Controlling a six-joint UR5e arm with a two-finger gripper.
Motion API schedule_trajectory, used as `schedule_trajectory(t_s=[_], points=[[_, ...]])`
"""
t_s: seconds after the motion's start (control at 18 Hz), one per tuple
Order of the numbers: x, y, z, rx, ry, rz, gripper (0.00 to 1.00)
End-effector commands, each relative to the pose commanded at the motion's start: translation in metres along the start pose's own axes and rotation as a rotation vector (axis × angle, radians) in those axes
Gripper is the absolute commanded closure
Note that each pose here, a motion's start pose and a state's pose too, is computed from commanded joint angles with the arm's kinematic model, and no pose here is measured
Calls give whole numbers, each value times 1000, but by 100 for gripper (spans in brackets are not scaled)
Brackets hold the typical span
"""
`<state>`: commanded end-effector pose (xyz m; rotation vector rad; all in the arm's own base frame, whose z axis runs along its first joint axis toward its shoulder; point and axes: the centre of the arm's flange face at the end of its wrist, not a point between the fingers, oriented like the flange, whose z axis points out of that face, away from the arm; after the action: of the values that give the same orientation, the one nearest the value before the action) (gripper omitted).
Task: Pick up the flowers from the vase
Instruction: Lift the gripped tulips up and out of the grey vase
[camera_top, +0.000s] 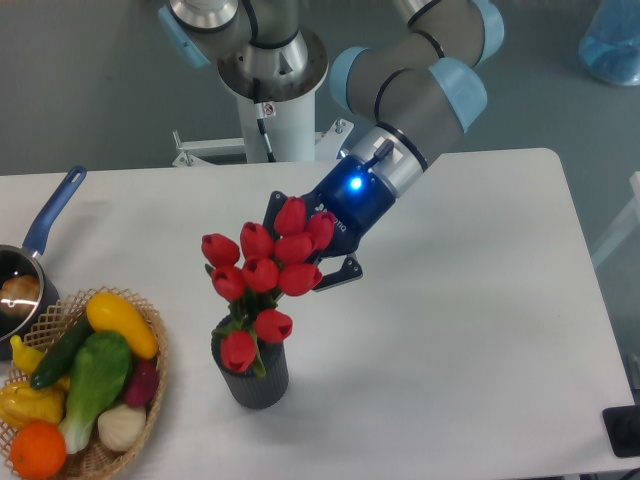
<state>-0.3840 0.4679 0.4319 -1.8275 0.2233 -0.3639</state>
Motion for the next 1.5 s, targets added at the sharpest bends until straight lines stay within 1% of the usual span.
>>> schedule_trajectory(t_s=[0.17, 0.39, 0.56, 0.72, 1.5], points=[[2, -5, -4, 19, 5, 0, 68], [2, -12, -16, 73, 15, 3, 68], [1, -16, -25, 82, 4, 3, 68], [-1, -19, -37, 131, 14, -14, 68], [-5, -26, -53, 156, 0, -4, 68]])
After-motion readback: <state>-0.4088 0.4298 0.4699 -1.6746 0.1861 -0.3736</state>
